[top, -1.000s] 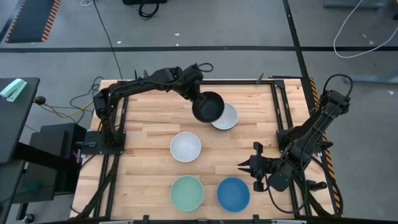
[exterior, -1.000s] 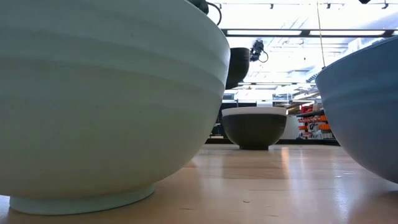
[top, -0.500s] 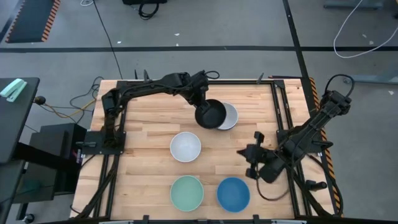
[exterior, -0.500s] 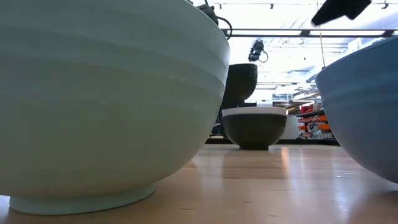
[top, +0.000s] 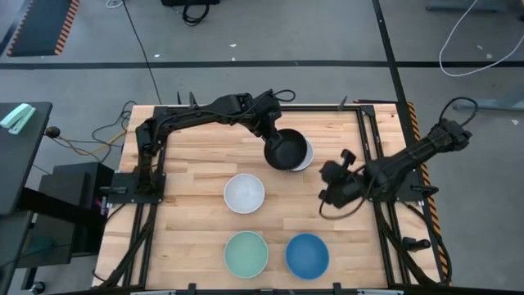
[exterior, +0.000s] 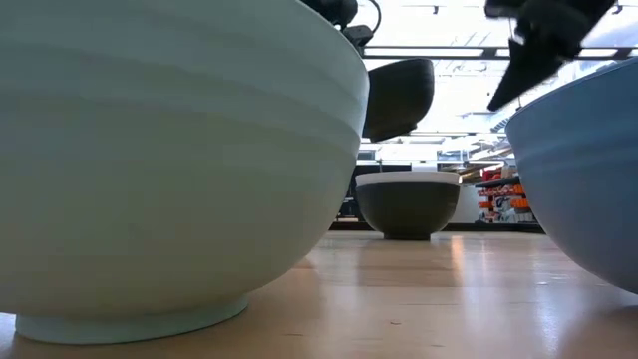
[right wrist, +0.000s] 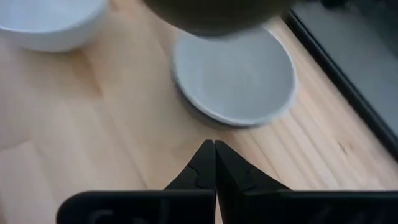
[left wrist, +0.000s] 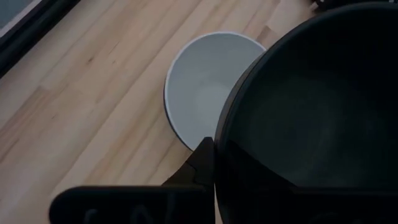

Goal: Nest bowls inside each other
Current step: Stack the black bowl on the top white bowl

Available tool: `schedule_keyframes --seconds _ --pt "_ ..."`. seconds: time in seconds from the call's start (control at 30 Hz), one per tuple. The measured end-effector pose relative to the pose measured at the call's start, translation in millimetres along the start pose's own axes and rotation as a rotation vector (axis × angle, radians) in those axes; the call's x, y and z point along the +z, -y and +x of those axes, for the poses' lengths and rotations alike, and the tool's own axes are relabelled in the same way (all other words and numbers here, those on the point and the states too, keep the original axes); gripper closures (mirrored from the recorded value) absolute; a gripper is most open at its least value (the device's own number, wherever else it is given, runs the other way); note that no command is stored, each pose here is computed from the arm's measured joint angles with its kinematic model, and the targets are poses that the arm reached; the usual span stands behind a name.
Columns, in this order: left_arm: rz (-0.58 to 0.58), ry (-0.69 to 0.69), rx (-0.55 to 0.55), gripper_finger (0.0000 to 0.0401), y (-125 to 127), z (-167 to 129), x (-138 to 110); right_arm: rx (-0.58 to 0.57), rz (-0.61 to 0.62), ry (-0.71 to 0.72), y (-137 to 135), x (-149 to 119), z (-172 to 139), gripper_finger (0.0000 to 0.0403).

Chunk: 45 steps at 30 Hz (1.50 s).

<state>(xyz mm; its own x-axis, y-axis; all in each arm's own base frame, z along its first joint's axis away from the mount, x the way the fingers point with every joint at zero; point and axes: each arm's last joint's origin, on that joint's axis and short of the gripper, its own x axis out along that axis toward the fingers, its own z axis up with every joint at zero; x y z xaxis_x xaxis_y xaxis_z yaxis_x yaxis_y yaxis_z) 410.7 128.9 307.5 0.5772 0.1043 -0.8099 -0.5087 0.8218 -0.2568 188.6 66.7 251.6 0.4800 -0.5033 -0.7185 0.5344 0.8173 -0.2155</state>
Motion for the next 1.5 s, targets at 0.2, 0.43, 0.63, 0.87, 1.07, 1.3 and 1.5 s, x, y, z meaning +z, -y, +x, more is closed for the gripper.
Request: schedule_keyframes --seconds 0.2,0.43,0.63,0.87,1.07,1.3,1.5 --pt "-0.003 -0.011 0.009 0.0389 -2.0 -0.2 -0.6 0.026 0.181 0.0 47.8 -30.6 17.8 0.0401" --pt "0.01 -0.009 0.01 0.0389 -2.1 -0.2 -0.5 0.026 0.335 -0.042 80.8 -62.8 46.1 0.0402" --pt "0.01 -0.008 0.012 0.0389 -3.8 -0.4 0.2 0.121 0.41 -0.015 91.2 -52.8 76.0 0.0402" --pt "0.013 -0.019 0.013 0.0389 -2.3 -0.3 -1.5 0.161 0.515 -0.064 112.7 -47.0 108.8 0.0402" --pt "0.016 -0.027 0.014 0.0389 -1.3 -0.3 -2.6 0.26 0.558 -0.013 115.0 -45.6 130.1 0.0403" --pt "0.015 -0.039 0.019 0.0389 -2.0 -0.3 -3.7 0.298 0.565 -0.028 109.6 -44.1 149.3 0.0403" --pt "0.014 -0.046 0.022 0.0389 -2.5 -0.4 -4.3 0.367 0.57 0.02 103.9 -37.6 168.0 0.0403"
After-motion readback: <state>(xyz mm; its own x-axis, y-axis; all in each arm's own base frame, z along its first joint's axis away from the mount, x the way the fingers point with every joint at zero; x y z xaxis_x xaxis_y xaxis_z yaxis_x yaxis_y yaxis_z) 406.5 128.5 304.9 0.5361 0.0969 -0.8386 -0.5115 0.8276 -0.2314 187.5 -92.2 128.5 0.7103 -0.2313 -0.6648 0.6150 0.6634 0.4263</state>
